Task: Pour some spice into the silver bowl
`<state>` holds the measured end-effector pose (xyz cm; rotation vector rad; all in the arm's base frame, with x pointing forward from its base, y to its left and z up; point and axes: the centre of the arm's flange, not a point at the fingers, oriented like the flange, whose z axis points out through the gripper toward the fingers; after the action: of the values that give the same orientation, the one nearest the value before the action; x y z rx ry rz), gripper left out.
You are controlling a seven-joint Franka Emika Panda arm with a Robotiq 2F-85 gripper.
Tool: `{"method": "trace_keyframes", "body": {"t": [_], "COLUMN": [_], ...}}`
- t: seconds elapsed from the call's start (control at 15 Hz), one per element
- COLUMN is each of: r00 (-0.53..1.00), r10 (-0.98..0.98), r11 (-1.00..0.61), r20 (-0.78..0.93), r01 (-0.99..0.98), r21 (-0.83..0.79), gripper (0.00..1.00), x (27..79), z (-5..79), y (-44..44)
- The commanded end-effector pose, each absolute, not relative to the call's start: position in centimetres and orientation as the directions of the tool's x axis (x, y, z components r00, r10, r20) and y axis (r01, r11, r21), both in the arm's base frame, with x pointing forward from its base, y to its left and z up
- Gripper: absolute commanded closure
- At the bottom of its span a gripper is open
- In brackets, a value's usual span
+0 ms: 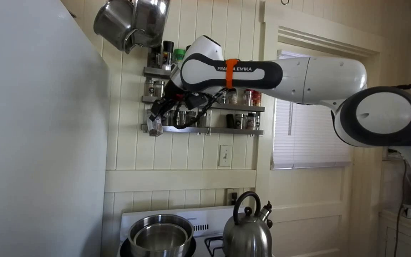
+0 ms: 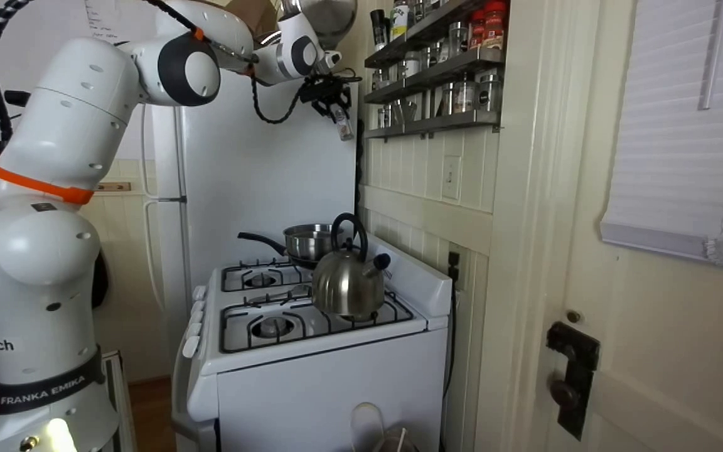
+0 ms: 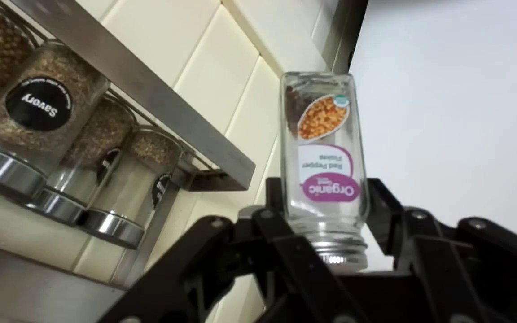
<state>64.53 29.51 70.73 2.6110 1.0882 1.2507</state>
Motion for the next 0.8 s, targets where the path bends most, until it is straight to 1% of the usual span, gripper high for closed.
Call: {"method": "trace_keyframes", "body": {"t": [0.0,0.33,0.47,0.73], "r00": [0.434,0.506,0.540,0.615], "r10": [0.559,0.504,0.464,0.364], "r11": [-0.783,-0.817,-0.849,-0.927], "r20": [0.707,0.701,0.702,0.700], "r01": [0.557,0.543,0.497,0.312], "r21": [0.277,0.195,0.179,0.207], "gripper": [0.77,0.77,0.77,0.77], "x": [57.4,53.4,51.6,47.9], "z": [68.0,69.0,69.4,69.8], "y": [27.5,26.7,25.5,21.9]}}
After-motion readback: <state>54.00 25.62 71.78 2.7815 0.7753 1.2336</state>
